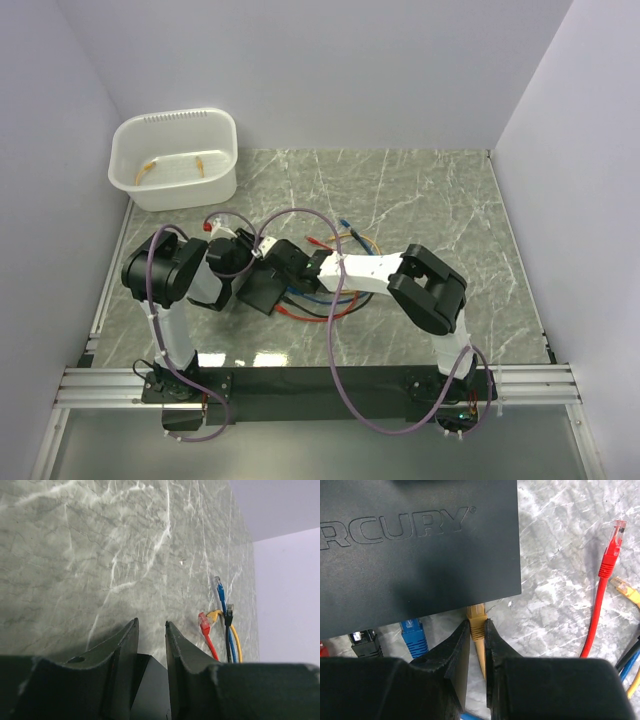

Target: Insert the plug into the switch port

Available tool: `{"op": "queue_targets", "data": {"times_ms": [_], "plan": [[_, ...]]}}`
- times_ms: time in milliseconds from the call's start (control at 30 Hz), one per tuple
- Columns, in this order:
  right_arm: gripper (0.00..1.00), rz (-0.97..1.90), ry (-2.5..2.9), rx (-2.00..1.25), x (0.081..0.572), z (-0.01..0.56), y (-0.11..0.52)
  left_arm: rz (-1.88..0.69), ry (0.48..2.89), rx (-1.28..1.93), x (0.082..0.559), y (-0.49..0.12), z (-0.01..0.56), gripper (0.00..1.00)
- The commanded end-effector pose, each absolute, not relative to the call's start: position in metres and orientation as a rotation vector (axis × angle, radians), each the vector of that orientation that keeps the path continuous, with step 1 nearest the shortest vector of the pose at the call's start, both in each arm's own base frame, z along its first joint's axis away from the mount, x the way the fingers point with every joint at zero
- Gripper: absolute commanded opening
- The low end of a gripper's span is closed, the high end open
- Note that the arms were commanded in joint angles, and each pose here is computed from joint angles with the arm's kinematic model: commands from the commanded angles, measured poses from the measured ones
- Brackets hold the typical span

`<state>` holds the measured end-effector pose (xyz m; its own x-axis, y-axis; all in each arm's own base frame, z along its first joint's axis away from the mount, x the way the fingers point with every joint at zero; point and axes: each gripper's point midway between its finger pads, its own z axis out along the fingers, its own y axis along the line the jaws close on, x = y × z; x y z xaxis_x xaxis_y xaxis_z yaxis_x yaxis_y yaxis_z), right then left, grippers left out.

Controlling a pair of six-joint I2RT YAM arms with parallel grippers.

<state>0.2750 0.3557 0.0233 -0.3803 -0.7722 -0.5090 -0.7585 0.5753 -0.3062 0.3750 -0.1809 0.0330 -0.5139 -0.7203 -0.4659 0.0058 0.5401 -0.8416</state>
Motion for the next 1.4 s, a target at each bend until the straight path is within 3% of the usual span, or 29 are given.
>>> {"op": "queue_targets", "data": {"times_ms": [0,500,1367], "plan": [[0.00,0.400,1.812,-0.920,0.322,0.126,0.472,-1.169,2.279,-0.481,0.295,-0.231,-0.022,0.34],[0.00,0.441,1.566,-0.986,0.319,0.198,0.489,-1.008,2.339,-0.403,0.297,-0.237,-0.034,0.33],[0.00,0.449,1.641,-0.924,0.307,0.171,0.486,-1.023,2.353,-0.323,0.304,-0.251,-0.029,0.33]]}}
